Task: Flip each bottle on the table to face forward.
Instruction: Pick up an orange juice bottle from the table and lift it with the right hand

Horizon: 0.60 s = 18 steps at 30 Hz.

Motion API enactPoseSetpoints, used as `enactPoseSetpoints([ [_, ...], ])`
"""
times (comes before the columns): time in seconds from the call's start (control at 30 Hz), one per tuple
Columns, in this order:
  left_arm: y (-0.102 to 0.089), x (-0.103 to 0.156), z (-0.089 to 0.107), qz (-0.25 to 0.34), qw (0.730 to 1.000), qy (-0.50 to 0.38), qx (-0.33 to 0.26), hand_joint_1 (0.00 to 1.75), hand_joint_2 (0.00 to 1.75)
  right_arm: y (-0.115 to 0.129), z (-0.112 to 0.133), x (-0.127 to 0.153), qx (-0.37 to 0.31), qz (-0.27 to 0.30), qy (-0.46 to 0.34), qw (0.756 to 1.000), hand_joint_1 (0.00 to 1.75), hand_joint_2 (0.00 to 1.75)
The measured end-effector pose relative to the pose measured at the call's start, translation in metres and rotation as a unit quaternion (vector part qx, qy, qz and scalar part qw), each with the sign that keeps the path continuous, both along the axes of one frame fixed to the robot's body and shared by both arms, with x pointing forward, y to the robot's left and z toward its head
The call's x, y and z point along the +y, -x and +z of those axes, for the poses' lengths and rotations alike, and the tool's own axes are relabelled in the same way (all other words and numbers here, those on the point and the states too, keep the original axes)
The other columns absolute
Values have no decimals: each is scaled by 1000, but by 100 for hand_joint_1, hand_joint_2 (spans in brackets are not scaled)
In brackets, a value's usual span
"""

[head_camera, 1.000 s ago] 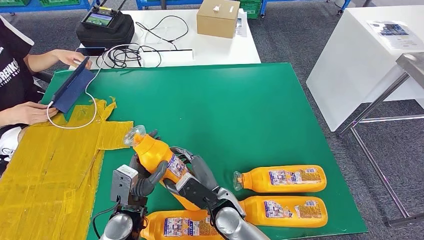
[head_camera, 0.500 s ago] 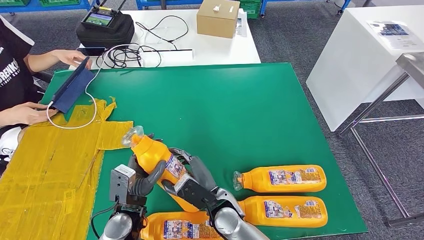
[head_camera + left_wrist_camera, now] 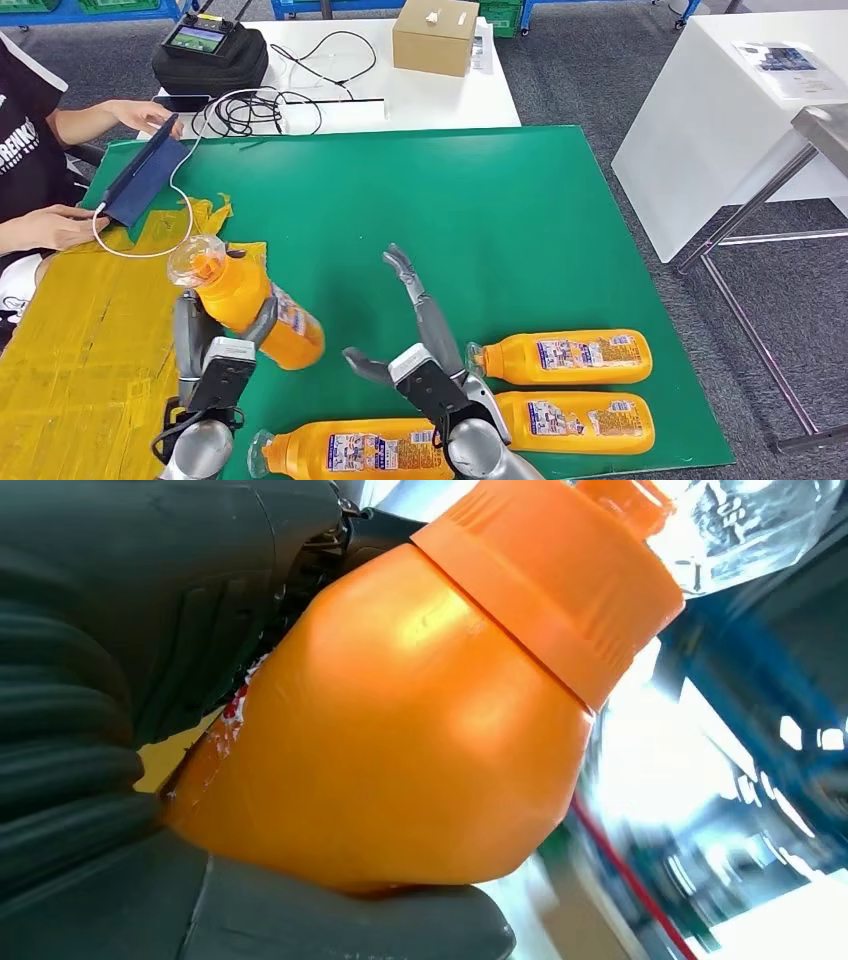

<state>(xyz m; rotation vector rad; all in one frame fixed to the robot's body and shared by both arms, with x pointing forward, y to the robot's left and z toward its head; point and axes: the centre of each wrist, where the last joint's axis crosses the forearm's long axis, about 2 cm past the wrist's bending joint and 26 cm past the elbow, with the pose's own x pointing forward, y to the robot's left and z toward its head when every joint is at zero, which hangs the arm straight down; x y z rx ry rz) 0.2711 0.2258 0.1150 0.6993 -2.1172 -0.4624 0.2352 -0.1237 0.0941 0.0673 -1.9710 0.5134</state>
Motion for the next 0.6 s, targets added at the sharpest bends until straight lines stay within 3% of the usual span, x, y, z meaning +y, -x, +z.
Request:
enactPoseSetpoints([
  [0.07, -5, 20, 7, 62, 986, -147, -54, 175, 175, 2, 6, -6, -16, -12, -10, 1000, 0, 175],
  [0.13, -10, 40, 12, 103, 952, -273, -92, 175, 175, 4, 12, -11, -31, -19, -22, 999, 0, 175],
  [0.2, -16, 59, 17, 131, 926, -338, -107, 175, 175, 5, 17, -16, -42, -24, -32, 998, 0, 175],
  [0.47, -22, 90, 25, 177, 909, -362, -107, 175, 175, 7, 26, -23, -61, -33, -45, 997, 0, 175],
  [0.6, -33, 104, 34, 223, 875, -416, -108, 175, 175, 6, 30, -25, -69, -28, -56, 996, 0, 175],
])
